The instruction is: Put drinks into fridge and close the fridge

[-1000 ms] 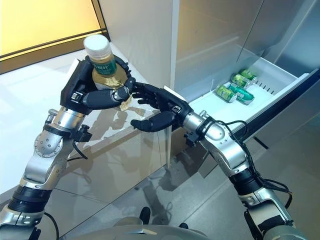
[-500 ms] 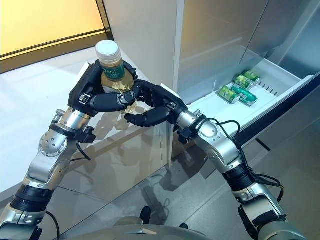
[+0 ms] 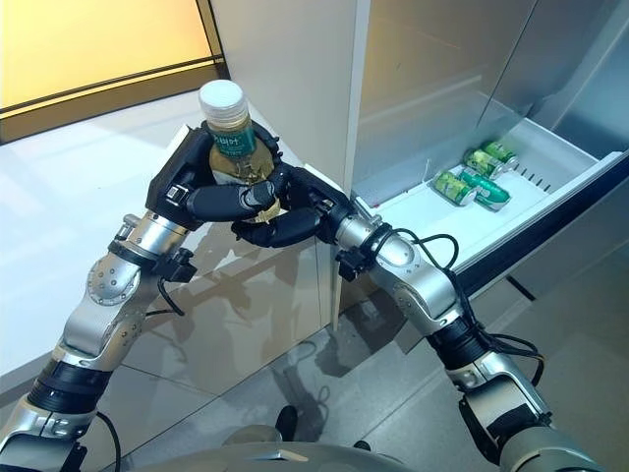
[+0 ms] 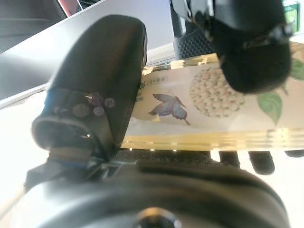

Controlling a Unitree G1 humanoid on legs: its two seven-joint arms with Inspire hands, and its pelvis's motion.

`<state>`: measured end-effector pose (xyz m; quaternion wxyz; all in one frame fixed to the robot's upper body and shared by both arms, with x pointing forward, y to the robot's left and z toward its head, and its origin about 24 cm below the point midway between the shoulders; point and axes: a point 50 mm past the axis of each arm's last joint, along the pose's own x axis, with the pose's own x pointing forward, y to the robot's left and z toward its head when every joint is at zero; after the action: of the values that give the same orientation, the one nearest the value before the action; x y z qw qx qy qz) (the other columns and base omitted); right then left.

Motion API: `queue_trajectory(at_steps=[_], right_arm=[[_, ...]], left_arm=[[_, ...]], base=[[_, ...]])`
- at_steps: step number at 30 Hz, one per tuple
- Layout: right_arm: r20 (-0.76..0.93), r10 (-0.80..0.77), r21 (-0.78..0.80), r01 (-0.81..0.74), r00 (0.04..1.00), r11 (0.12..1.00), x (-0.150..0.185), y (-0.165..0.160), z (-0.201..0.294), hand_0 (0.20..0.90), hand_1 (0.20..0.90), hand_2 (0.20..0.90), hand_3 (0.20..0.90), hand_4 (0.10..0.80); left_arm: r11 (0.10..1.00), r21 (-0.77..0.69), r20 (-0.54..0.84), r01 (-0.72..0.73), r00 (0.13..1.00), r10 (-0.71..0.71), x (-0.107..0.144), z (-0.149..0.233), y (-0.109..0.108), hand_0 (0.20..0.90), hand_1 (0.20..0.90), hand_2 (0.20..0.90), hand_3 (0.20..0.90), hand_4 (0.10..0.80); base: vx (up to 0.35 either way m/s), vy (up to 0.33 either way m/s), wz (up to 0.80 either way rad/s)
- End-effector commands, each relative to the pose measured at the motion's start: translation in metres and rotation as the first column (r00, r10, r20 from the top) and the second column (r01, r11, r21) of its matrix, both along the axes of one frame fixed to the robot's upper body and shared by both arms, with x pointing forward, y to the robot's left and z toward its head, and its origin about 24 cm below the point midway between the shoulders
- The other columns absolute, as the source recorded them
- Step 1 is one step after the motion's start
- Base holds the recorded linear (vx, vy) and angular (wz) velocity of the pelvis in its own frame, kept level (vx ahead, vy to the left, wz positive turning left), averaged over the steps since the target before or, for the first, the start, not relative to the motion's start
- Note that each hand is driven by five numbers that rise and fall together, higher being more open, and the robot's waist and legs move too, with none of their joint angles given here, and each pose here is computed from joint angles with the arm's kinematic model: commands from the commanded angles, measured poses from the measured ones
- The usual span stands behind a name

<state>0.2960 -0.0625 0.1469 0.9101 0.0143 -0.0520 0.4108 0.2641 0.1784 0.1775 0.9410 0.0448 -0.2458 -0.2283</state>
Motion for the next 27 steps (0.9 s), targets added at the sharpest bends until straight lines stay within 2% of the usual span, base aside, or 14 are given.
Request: queue_trajectory(at_steps=[1,20,21,22,23,27], right_arm=[[0.184,0.139,0.141,-0.166,0.973,0.976,-0.007,0.035,0.057,0.3,0.3,0.3,0.2,0.1],[0.201,0.14,0.163,-0.174,0.97,0.971,-0.008,0.039,0.064,0.3,0.3,0.3,0.2,0.1],[0.203,0.139,0.164,-0.173,0.969,0.971,-0.008,0.038,0.065,0.3,0.3,0.3,0.2,0.1],[0.205,0.137,0.164,-0.172,0.969,0.971,-0.008,0.038,0.065,0.3,0.3,0.3,0.2,0.1],[0.208,0.135,0.162,-0.17,0.969,0.972,-0.008,0.038,0.065,0.3,0.3,0.3,0.2,0.1],[0.211,0.129,0.164,-0.165,0.969,0.973,-0.007,0.035,0.067,0.3,0.3,0.3,0.2,0.1]], left_arm=[[0.974,-0.111,0.358,0.195,0.923,-0.144,-0.012,0.073,-0.025,0.3,0.3,0.3,0.2,0.1],[0.971,-0.095,0.336,0.22,0.925,-0.177,-0.01,0.072,-0.028,0.3,0.3,0.3,0.2,0.1],[0.972,-0.087,0.334,0.217,0.926,-0.176,-0.01,0.072,-0.028,0.524,0.524,0.524,0.461,0.361],[0.973,-0.084,0.334,0.216,0.926,-0.177,-0.01,0.072,-0.028,0.587,0.587,0.587,0.535,0.435],[0.974,-0.078,0.337,0.211,0.925,-0.173,-0.01,0.073,-0.028,0.9,0.9,0.9,0.9,0.8],[0.978,-0.065,0.345,0.199,0.924,-0.165,-0.009,0.074,-0.026,0.9,0.9,0.9,0.9,0.8]], base=[[0.0,0.0,0.0],[0.0,0.0,0.0],[0.0,0.0,0.0],[0.0,0.0,0.0],[0.0,0.0,0.0],[0.0,0.0,0.0]])
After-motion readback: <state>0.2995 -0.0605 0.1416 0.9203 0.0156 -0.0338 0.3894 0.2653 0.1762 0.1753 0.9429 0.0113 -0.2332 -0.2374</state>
